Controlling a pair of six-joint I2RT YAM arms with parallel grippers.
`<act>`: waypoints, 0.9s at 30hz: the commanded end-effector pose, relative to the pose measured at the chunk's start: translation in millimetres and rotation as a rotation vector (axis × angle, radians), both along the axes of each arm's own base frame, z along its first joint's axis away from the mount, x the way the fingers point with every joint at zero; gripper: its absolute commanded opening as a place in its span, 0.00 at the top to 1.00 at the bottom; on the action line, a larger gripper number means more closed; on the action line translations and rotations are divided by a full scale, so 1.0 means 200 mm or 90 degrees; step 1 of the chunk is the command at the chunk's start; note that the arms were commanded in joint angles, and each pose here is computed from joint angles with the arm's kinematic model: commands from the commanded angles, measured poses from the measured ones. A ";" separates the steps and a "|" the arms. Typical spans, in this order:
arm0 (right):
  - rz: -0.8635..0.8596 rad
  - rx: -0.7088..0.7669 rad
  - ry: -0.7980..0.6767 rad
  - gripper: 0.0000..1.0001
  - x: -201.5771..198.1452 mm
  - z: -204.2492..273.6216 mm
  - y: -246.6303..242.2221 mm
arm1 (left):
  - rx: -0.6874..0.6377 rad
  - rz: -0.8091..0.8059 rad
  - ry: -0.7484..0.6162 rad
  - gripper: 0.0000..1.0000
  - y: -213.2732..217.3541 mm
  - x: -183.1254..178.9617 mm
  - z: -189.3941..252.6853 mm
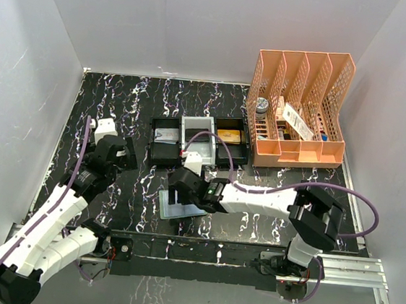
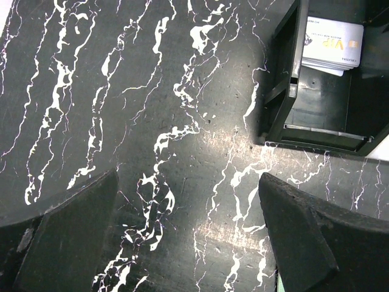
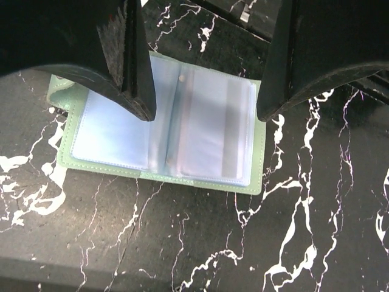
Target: Take the credit cards out of the card holder
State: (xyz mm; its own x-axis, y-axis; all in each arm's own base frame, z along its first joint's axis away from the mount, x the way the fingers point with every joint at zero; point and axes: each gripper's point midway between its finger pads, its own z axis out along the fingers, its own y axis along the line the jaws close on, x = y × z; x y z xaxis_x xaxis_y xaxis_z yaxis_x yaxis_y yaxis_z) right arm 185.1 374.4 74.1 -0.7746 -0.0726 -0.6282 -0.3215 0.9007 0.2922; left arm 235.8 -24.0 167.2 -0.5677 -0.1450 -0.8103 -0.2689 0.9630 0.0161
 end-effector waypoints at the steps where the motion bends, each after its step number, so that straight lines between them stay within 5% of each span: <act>1: -0.027 -0.009 -0.031 0.36 0.05 0.08 0.05 | -0.001 0.026 -0.031 0.01 0.04 -0.01 0.06; 27: 0.002 -0.144 0.013 0.41 0.06 -0.17 0.15 | -0.002 0.021 -0.027 0.01 0.03 -0.01 0.06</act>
State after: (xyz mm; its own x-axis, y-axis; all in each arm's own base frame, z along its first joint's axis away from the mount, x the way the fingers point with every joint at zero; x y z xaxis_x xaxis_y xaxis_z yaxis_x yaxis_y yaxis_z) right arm 189.8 400.8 35.9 -0.8041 -0.2027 -0.5589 -0.3225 0.9385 0.1235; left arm 234.6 -22.6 172.4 -0.5460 -0.1595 -0.8224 -0.2776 0.9607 -0.0020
